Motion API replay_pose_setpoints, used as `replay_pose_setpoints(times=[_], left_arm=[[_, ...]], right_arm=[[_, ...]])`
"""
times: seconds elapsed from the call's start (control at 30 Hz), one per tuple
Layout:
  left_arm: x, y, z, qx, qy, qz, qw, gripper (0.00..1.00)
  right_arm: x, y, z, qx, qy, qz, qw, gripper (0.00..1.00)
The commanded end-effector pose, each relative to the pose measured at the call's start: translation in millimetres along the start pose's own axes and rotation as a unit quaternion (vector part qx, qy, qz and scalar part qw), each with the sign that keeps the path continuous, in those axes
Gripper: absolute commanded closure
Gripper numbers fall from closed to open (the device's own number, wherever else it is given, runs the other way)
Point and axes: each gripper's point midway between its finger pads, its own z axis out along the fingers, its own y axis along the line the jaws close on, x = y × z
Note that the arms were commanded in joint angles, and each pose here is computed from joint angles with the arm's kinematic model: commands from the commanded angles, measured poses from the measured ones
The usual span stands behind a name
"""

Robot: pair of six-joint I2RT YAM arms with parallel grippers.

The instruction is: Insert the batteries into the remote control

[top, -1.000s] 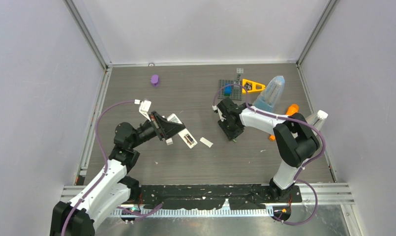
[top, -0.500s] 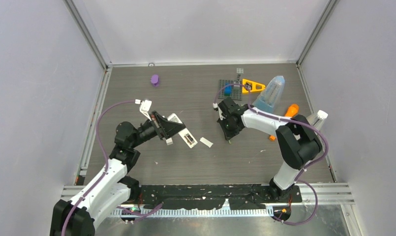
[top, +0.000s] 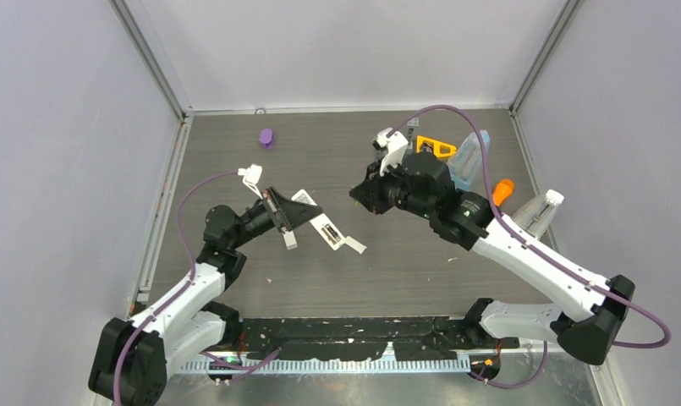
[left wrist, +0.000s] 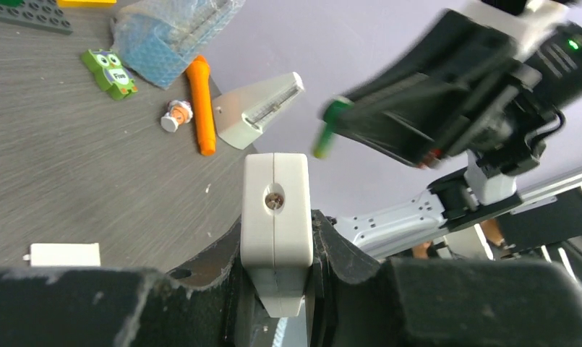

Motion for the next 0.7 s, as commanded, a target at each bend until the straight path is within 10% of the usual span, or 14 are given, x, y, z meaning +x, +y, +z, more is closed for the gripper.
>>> replay_pose_setpoints(times=[0.0,0.67], left_arm=[[-20.7,-26.9,2.8,0.046,-0.038,-0.038,0.997,1.00],[-31.5,-26.8,5.4,0.049,-0.062,-0.105,0.991,1.00]], right_arm=[[-53.0,63.3,-23.5,-0.082,-0.089,-0.008,0.993,0.94],[-16.8,110.6,-10.9,-0.120,-0.003,-0.095,0.988,0.91]])
